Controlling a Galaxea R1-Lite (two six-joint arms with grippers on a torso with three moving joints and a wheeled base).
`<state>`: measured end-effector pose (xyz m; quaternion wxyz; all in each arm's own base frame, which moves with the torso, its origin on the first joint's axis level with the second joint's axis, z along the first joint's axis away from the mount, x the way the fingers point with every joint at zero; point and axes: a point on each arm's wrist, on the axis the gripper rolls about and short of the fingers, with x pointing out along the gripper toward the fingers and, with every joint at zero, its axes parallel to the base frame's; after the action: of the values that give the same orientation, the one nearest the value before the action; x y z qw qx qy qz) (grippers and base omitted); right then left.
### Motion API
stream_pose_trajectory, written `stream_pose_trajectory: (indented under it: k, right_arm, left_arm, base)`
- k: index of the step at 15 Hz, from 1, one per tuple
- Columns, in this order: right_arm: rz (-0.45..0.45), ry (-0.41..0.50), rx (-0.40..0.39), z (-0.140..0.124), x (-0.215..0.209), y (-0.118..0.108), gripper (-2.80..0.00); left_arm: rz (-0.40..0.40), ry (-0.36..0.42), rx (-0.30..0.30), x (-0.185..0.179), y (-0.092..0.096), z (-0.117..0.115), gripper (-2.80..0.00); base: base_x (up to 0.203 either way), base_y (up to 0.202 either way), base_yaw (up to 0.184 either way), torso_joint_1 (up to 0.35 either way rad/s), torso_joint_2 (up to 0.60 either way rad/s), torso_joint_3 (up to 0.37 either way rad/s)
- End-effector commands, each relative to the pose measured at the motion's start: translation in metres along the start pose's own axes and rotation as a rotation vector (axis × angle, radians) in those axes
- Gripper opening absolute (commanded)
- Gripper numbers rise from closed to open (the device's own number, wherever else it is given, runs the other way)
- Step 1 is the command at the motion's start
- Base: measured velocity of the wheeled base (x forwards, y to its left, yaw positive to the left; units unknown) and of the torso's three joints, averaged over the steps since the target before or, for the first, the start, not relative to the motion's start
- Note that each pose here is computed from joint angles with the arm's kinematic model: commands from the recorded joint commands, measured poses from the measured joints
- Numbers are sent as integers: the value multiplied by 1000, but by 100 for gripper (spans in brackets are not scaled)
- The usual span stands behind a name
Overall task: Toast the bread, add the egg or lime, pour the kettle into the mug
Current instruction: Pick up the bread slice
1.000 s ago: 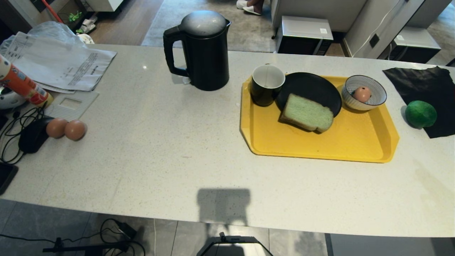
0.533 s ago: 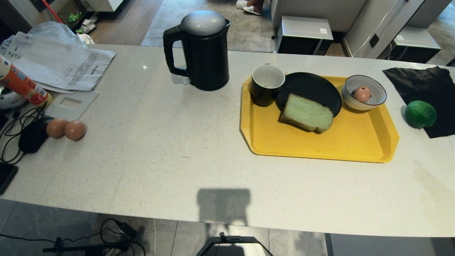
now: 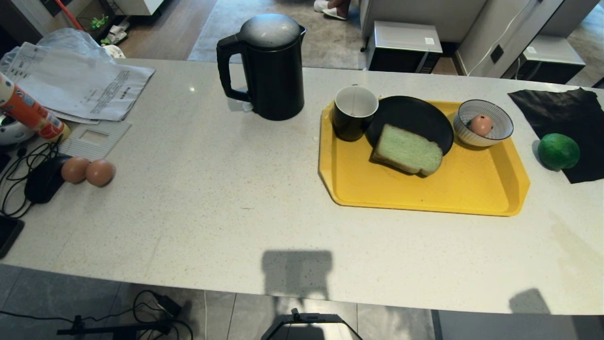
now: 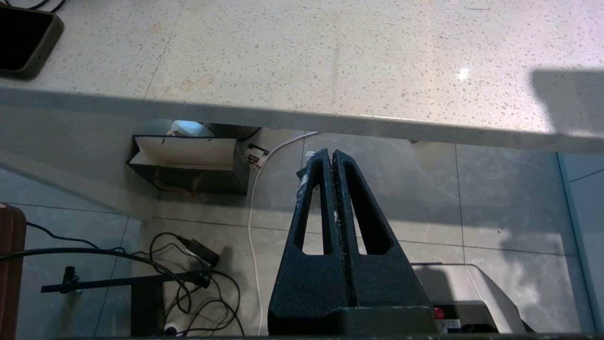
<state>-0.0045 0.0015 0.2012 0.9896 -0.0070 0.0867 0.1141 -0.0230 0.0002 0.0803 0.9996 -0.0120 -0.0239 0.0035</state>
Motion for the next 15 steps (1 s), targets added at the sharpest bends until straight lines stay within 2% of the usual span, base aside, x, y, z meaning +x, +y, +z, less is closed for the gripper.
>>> stream_pose_trajectory:
  k: [1, 3, 6, 9, 10, 13, 15]
  right_arm:
    - [81, 151, 30, 39, 31, -1, -280]
    - [125, 273, 81, 53, 53, 3, -280]
    - [97, 435, 216, 62, 99, 11, -280]
    - [35, 475, 485, 85, 135, 18, -280]
    - [37, 500, 542, 88, 139, 20, -280]
    - [64, 592, 560, 83, 149, 23, -280]
    - [78, 632, 611, 85, 163, 31, -280]
  left_arm:
    - [2, 16, 0, 1, 0, -5, -280]
    - [1, 16, -1, 1, 0, -5, -280]
    - [1, 16, -1, 1, 0, -5, -280]
    - [2, 16, -1, 1, 0, -5, -280]
    - [1, 16, -1, 1, 0, -5, -280]
    - [2, 16, 0, 1, 0, -5, -280]
    - [1, 16, -1, 1, 0, -5, -280]
  base:
    - [0, 0, 0, 0, 0, 0]
    - [0, 0, 0, 0, 0, 0]
    - [0, 0, 0, 0, 0, 0]
    - [0, 0, 0, 0, 0, 0]
    - [0, 0, 0, 0, 0, 0]
    - [0, 0, 0, 0, 0, 0]
    - [0, 0, 0, 0, 0, 0]
